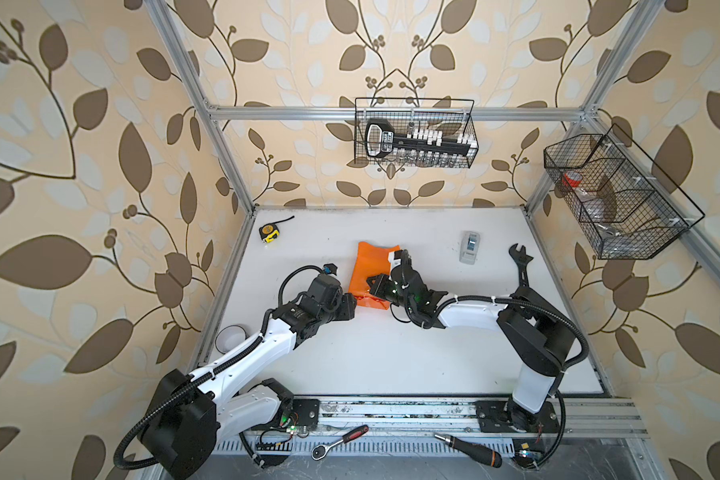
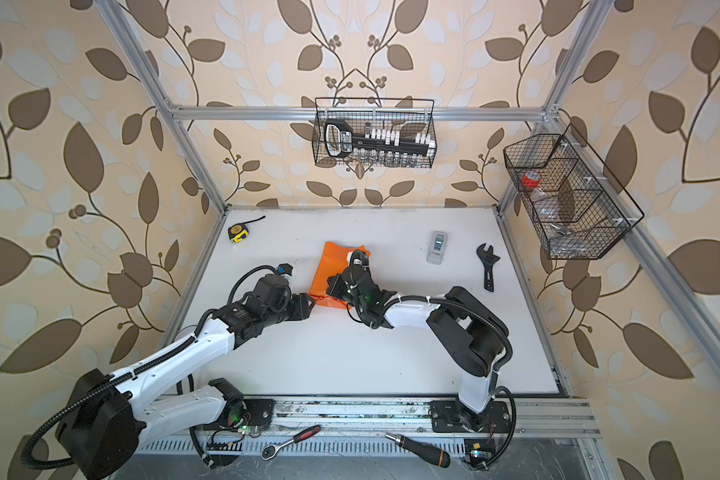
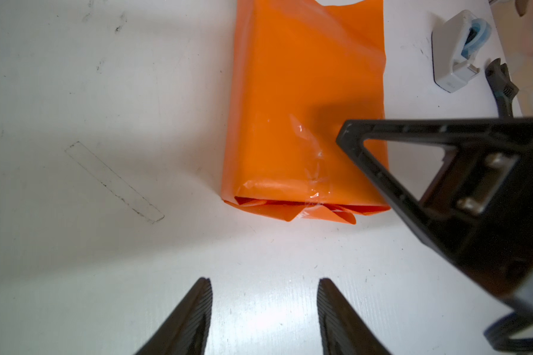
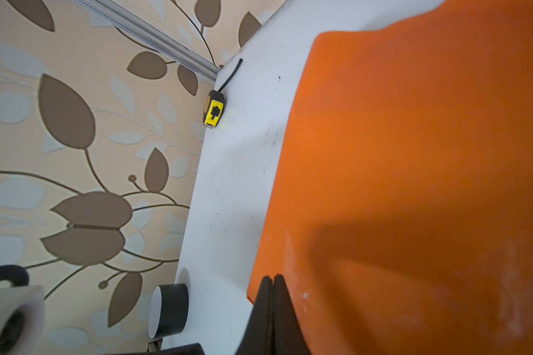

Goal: Wrap a gift box in wrapping paper
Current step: Stick the wrapping paper to the gift box.

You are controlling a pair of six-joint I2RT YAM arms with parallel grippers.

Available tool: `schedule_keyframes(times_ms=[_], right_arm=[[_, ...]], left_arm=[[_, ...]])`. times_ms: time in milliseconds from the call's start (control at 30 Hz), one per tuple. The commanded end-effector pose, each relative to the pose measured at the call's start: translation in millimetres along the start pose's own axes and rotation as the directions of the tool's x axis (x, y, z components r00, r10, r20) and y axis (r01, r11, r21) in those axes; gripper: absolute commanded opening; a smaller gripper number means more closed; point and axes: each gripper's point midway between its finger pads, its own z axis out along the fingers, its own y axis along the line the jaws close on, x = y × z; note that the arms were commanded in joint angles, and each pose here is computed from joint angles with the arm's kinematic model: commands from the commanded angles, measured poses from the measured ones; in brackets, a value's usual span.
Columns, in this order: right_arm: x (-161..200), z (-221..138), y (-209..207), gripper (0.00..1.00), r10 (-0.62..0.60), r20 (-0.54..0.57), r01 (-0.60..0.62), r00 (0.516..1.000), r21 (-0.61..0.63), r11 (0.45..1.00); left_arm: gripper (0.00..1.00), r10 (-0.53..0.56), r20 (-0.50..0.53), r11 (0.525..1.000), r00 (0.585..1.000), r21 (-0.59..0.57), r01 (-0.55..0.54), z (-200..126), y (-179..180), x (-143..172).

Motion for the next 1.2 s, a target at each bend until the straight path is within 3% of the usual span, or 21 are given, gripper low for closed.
schedule_keyframes(times_ms=[0,167,367,767,1167], right_arm=[[-15,-10,22,0.00,-0.058,-0.007,0.058,0.998,-0.029,0.998],[-7,-14,21,0.00,-0.124,-0.061,0.123,0.990,-0.023,0.992],[16,-1,6,0.00,-0.119,-0.144,0.117,0.982,-0.020,0.993],[41,21,-39,0.00,-0.097,-0.197,0.114,0.976,0.078,0.990],[9,13,10,0.00,-0.157,-0.158,0.157,0.975,-0.013,0.988]], left_arm=[[0.57,0.028,0.022,0.999,0.999,0.026,-0.029,-5,-11,-19],[0.57,0.034,0.006,0.999,0.999,0.007,-0.034,2,-10,-28],[0.57,-0.053,0.012,0.999,0.999,0.012,0.053,1,5,-45],[0.57,-0.056,0.028,0.998,0.998,0.003,0.056,-11,14,-50],[0.60,-0.055,0.050,0.998,0.997,0.012,0.055,-19,12,-67]])
